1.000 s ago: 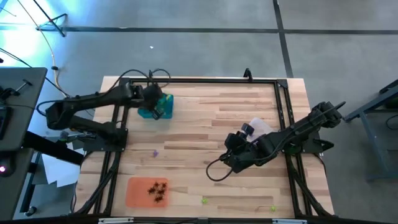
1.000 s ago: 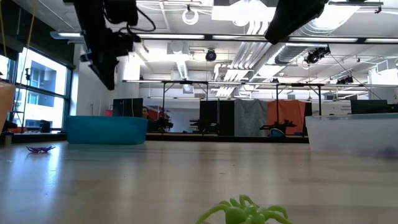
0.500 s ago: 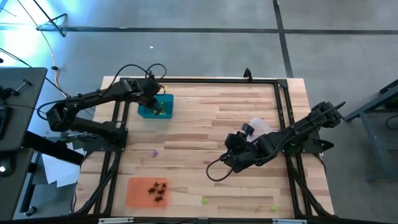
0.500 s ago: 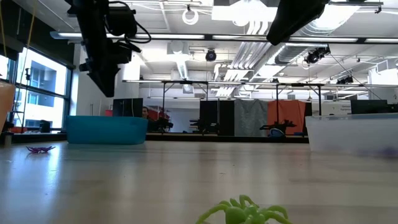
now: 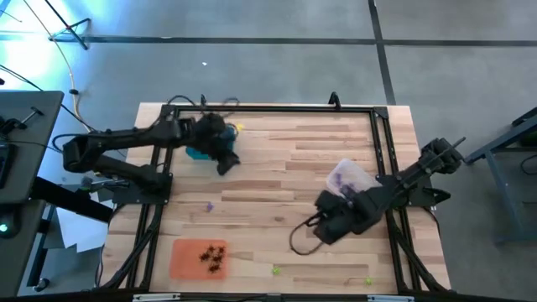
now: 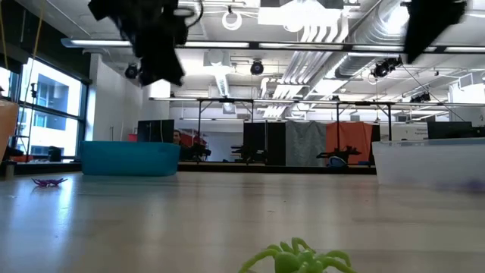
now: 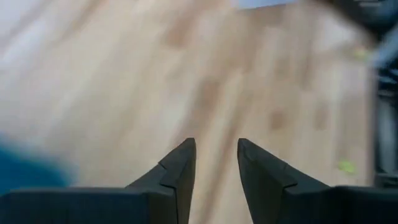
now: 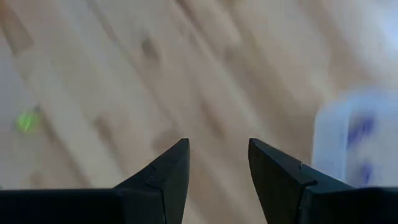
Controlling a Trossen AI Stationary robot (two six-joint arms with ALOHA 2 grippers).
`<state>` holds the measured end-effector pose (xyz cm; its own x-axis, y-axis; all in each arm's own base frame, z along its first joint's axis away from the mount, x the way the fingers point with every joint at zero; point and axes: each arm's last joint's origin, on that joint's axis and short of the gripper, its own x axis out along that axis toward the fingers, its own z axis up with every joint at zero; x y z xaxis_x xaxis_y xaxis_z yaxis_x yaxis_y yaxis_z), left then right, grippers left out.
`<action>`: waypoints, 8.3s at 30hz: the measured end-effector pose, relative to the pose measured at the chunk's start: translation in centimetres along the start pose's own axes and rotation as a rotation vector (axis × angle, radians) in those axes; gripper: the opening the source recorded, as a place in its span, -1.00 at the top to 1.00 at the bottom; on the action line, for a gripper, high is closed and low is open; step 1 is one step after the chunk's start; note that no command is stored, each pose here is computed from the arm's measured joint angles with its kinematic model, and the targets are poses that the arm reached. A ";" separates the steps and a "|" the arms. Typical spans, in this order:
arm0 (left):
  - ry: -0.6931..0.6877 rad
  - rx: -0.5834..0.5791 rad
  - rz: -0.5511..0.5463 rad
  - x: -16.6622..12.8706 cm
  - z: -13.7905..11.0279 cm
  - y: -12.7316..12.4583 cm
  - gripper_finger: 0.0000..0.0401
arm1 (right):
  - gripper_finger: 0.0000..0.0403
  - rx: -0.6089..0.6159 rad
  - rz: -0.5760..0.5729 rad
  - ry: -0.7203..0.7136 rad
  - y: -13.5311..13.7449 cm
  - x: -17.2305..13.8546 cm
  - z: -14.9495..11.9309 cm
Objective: Sort Halloween decoration
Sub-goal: Put the green spider toy into the blue bin
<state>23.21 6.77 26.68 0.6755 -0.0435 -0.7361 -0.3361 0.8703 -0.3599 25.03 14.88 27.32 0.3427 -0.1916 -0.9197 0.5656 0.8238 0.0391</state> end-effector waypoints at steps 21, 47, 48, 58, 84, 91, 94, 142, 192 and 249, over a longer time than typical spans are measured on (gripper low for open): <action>-0.196 0.215 -0.283 0.6 -2.3 -11.6 0.52 | 0.20 0.392 -0.168 0.568 6.8 2.8 -15.7; -0.188 0.196 -0.289 0.5 -2.7 -12.2 0.52 | 0.20 0.453 -0.178 0.602 8.3 4.6 -19.4; -0.187 0.196 -0.289 0.5 -2.7 -12.2 0.52 | 0.20 0.447 -0.179 0.601 8.4 4.7 -19.5; -0.184 0.179 -0.292 0.5 -2.7 -12.2 0.52 | 0.20 0.384 -0.170 0.628 8.2 5.4 -19.9; -0.183 0.154 -0.295 0.5 -2.7 -12.2 0.52 | 0.98 0.269 -0.025 0.727 6.2 8.3 -18.8; -0.183 0.155 -0.295 0.5 -2.7 -12.2 0.52 | 1.00 0.247 -0.037 0.717 6.0 8.4 -18.5; -0.185 0.171 -0.292 0.5 -2.7 -12.2 0.52 | 1.00 0.226 -0.051 0.693 5.6 8.3 -17.9; -0.599 0.582 -0.190 8.1 0.1 -14.0 0.50 | 1.00 -0.237 0.257 -0.823 0.5 -1.6 5.5; -0.628 0.590 -0.233 7.7 -0.1 -14.9 1.00 | 0.84 -0.221 0.319 -0.823 0.0 -1.6 6.6; 0.285 -0.165 0.535 4.9 -1.3 7.6 0.98 | 0.35 0.031 0.120 -0.198 -5.7 -1.9 0.1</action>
<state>23.12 12.52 19.65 0.1914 0.2285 -0.9545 -0.6915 0.7216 0.0341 21.24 10.46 28.87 0.5478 -0.1972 -0.8130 0.5337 0.8308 0.1581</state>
